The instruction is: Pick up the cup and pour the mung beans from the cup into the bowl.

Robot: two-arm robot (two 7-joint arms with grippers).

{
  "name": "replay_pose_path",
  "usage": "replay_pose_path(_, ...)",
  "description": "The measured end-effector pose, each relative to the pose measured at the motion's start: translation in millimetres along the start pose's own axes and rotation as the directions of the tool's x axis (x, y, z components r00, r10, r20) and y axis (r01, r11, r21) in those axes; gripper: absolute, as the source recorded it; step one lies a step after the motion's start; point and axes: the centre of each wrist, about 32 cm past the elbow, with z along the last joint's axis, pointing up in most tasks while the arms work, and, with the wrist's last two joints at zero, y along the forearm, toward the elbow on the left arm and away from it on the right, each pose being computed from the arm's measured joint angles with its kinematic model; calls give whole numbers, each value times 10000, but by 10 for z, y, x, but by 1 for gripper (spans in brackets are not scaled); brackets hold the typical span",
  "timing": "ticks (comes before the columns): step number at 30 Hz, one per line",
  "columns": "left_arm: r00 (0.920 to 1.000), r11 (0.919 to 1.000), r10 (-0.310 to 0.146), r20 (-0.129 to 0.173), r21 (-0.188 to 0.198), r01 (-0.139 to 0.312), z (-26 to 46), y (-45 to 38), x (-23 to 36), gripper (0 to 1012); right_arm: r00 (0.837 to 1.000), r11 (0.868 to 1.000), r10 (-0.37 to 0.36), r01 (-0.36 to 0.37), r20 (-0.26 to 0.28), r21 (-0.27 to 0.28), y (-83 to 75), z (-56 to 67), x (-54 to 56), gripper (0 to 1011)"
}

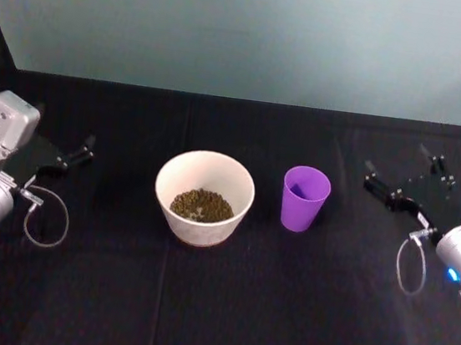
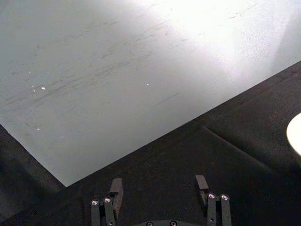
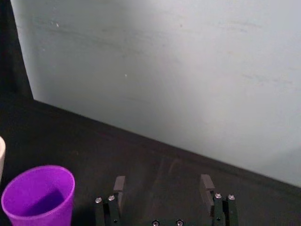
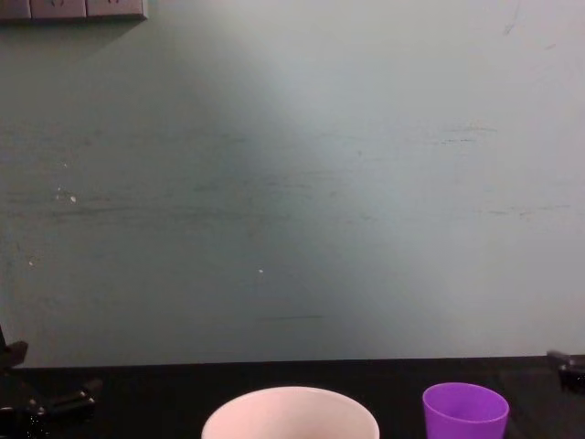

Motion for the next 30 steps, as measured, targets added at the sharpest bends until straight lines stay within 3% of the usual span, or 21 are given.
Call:
replay_pose_path(6, 10000, 10000, 0, 0, 0, 0, 0, 0, 0, 1000, 9999, 9999, -85, 83, -125, -141, -15, -74, -36, 1003)
replay_pose_path(30, 10000, 10000, 1, 0, -1, -1, 0, 0, 0, 1000, 9999, 9998, -94, 92, -109, -200, -13, -61, -41, 1003)
